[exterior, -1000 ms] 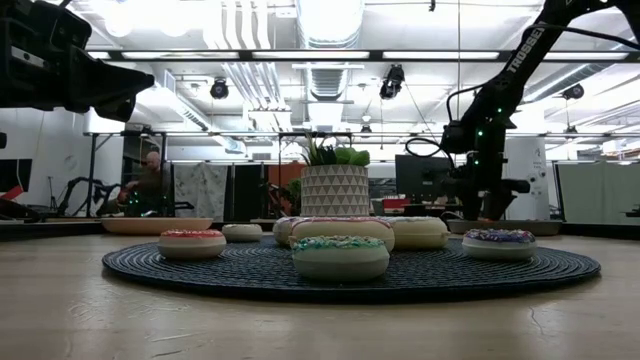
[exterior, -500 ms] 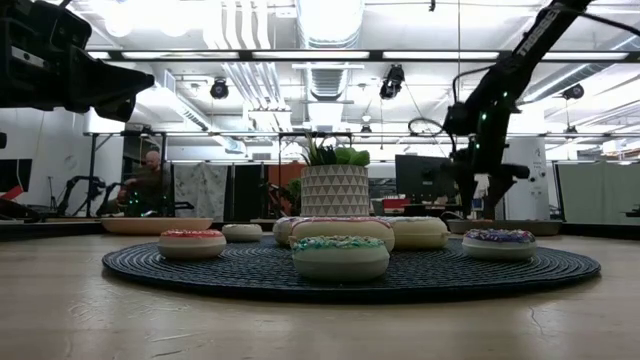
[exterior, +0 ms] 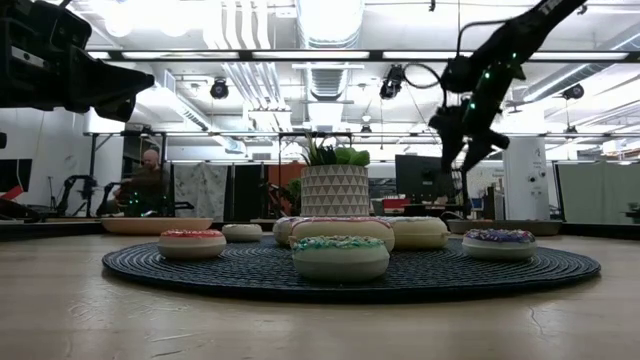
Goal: Pick & Place donuts
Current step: Put the small blue donut on the gray plate
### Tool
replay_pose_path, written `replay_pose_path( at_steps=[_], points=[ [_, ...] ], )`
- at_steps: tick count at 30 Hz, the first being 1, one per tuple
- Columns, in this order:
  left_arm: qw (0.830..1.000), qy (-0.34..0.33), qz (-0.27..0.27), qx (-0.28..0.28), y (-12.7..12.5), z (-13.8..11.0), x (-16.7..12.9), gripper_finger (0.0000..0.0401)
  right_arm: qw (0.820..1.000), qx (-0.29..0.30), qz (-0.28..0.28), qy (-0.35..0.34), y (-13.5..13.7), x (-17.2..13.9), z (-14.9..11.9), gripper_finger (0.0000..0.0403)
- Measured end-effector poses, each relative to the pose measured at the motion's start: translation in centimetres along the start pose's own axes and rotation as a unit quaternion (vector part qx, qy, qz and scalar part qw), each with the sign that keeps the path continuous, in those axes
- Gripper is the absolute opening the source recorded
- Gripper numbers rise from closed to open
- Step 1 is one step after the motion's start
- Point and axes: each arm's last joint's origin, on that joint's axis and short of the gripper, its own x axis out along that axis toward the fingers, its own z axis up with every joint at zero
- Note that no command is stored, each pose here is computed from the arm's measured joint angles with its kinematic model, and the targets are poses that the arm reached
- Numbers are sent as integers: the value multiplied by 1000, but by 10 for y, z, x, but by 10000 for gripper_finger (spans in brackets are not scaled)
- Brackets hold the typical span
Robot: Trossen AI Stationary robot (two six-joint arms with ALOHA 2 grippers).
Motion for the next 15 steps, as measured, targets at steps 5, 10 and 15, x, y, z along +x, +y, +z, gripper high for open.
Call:
replay_pose_path(
  at_steps=[5,10,15],
  points=[
    [1000,0,0,0,0,0,0,0,997,-58,44,11,21,-7,-9,282],
    [1000,0,0,0,0,0,0,0,992,-103,72,16,44,-13,-24,281],
    [1000,0,0,0,0,0,0,0,984,-148,103,12,68,-26,-43,275]
  ],
)
